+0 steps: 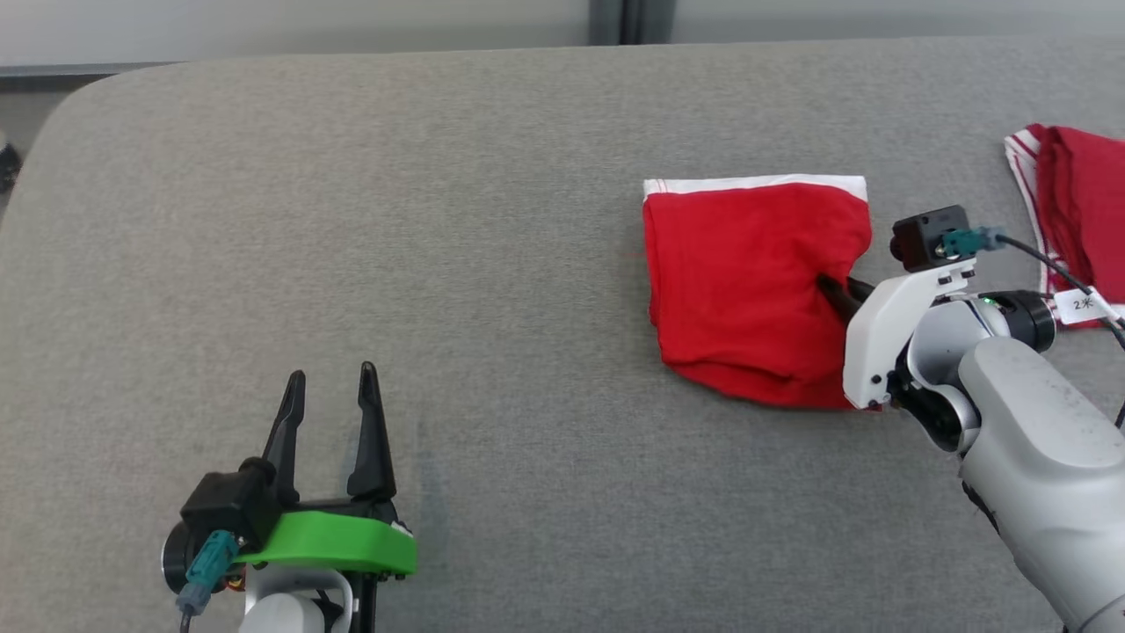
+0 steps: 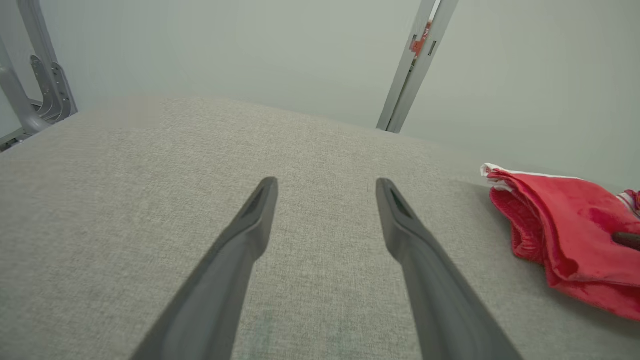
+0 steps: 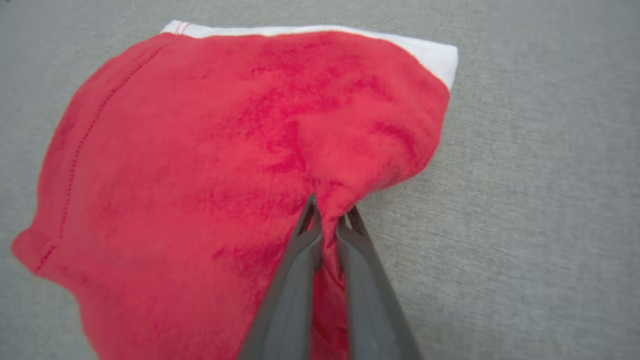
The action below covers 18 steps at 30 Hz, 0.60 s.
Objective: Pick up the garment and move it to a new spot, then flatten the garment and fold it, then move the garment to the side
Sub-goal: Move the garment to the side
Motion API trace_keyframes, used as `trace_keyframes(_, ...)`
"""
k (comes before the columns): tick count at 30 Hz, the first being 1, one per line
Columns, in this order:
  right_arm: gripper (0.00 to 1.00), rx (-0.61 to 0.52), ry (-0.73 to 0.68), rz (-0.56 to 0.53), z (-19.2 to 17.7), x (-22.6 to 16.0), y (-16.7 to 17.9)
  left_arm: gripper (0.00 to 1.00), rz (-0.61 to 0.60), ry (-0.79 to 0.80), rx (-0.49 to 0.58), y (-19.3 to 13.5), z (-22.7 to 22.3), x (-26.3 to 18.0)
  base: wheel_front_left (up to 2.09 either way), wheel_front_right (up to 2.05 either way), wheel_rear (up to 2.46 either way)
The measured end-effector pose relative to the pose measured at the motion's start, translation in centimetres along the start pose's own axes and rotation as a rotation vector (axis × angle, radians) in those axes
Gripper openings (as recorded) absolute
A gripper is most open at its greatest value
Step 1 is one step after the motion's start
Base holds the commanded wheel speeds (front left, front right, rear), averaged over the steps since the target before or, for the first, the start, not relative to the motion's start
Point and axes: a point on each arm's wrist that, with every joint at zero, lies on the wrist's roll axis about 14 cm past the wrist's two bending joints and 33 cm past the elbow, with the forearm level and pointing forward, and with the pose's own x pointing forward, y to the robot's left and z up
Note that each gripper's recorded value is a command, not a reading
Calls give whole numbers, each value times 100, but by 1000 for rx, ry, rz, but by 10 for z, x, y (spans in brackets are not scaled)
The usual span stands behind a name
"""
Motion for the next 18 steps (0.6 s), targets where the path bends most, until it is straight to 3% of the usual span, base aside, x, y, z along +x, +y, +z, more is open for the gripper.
trace_keyframes(10, 0, 62, -77, -211, -9, -57, -80, 100, -276, 50, 16, -84, -28, 44, 0, 0, 0)
trace_keyframes(18, 0, 122, -92, -314, -29, -84, -107, 100, -433, 107, 8, -135, -58, 61, 0, 0, 0)
